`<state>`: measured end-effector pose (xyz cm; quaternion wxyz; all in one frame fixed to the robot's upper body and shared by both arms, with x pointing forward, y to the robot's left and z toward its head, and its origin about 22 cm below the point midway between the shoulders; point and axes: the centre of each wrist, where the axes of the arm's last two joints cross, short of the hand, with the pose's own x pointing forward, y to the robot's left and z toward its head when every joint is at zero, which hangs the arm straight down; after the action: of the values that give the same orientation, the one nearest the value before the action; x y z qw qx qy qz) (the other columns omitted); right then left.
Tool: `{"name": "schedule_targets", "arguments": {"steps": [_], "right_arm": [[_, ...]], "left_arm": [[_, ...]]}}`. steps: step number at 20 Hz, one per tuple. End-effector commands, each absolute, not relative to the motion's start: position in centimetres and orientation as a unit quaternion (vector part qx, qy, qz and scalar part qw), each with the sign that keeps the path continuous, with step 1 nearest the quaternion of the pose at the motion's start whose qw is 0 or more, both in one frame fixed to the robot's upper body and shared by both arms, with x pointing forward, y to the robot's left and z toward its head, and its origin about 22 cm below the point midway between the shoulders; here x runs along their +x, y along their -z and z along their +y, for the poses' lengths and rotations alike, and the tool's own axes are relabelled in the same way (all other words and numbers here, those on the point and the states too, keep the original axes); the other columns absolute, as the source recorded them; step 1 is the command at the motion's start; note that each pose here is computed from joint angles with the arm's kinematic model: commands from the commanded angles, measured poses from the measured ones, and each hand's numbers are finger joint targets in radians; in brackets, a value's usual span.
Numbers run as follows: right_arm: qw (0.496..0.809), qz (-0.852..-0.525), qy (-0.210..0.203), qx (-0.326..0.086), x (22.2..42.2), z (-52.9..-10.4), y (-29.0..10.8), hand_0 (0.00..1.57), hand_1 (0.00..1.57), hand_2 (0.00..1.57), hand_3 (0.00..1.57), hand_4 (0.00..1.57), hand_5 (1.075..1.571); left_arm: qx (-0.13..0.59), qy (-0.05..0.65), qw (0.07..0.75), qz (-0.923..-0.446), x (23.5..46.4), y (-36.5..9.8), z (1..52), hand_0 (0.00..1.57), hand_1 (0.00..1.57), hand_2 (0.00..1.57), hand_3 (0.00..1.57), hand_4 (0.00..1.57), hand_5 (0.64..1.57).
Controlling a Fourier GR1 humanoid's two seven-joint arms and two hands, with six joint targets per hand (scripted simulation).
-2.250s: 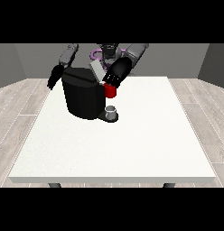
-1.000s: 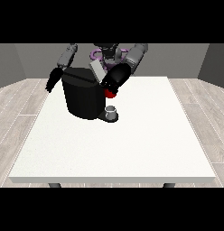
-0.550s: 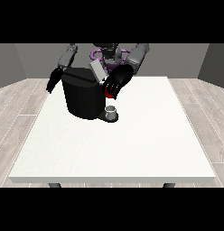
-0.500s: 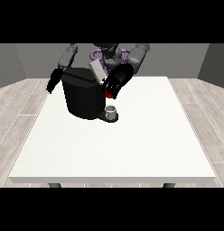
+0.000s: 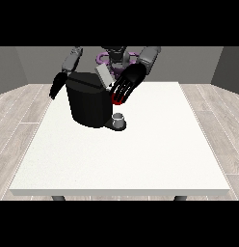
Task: Insert the coffee pod into the coffee machine and close the lid
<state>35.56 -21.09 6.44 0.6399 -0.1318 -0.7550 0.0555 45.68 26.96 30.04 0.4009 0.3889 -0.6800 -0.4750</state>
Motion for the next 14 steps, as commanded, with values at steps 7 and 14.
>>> {"name": "schedule_targets", "arguments": {"steps": [7,14], "right_arm": [[0.722,-0.67,0.006,-0.172,33.0,-26.0,0.9,0.0,0.0,0.0,0.0,0.0,1.571],[0.758,-0.629,0.007,-0.173,29.8,-27.9,4.0,0.0,0.0,0.0,0.0,0.0,1.571]], "left_arm": [[0.278,0.533,0.465,-0.65,45.8,-18.8,21.5,0.0,0.0,0.0,0.0,0.0,1.571],[0.094,0.342,0.573,-0.739,44.1,-10.2,21.6,0.0,0.0,0.0,0.0,0.37,1.571]]}}
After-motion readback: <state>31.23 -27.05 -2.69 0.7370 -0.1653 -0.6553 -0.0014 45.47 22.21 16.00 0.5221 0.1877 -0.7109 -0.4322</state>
